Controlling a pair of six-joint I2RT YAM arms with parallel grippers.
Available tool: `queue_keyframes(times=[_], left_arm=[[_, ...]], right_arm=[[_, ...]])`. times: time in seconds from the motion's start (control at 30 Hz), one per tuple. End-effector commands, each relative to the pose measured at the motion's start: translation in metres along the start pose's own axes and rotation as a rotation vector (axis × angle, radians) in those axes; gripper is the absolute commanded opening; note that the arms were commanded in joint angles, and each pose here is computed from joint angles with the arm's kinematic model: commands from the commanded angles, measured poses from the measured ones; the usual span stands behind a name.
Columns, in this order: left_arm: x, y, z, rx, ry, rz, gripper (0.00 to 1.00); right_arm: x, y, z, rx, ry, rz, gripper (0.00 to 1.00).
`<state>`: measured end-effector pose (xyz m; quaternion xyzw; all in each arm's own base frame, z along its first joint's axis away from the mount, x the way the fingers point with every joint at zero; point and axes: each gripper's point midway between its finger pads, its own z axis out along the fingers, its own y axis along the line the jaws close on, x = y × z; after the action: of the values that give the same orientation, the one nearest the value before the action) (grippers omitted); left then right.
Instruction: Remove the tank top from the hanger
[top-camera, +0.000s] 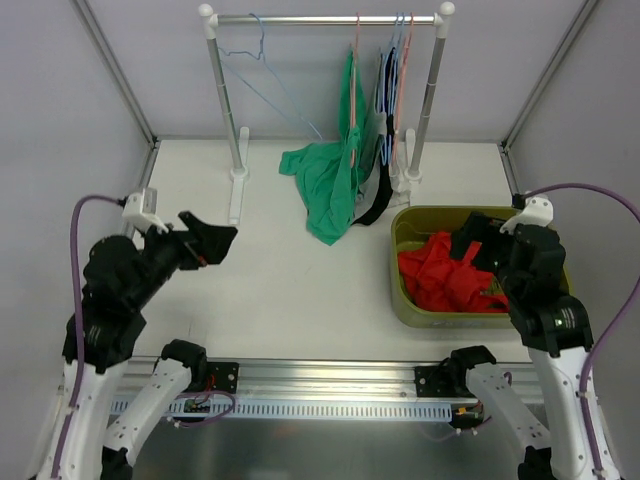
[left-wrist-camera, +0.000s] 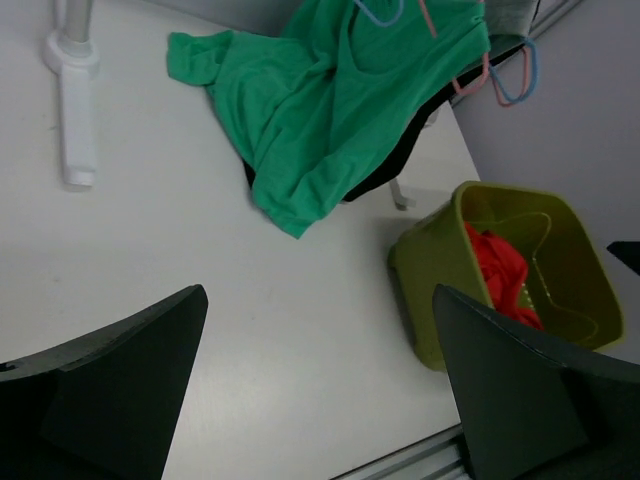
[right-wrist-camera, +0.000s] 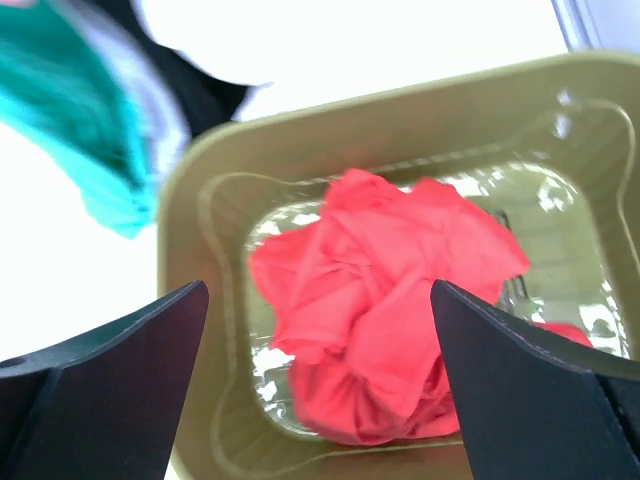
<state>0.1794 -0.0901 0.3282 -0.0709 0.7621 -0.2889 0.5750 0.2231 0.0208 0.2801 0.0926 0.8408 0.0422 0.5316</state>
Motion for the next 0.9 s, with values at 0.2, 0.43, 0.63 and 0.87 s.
queue_keyframes(times=[0.2,0.43,0.63,0.87], left_arm=[[-0.069,-0.136,0.083,0.138,0.008,0.162,0.99],[-0.062,-0.188,0.202,0.054,0.019,0.474,0.99],[-0.066,-0.209,0.293,0.021,-0.036,0.569,0.90],[-0.068,-0.187,0.338,0.060,-0.012,0.416,0.75]], right_arm=[[0.009,0.033,-0.031,-0.240,0.032,-0.044,0.99],[0.022,0.034,-0.034,-0.277,0.039,-0.075,1.00],[0.022,0.037,-0.044,-0.310,0.018,-0.069,0.99],[0.024,0.042,-0.055,-0.357,0.026,-0.091,0.99]])
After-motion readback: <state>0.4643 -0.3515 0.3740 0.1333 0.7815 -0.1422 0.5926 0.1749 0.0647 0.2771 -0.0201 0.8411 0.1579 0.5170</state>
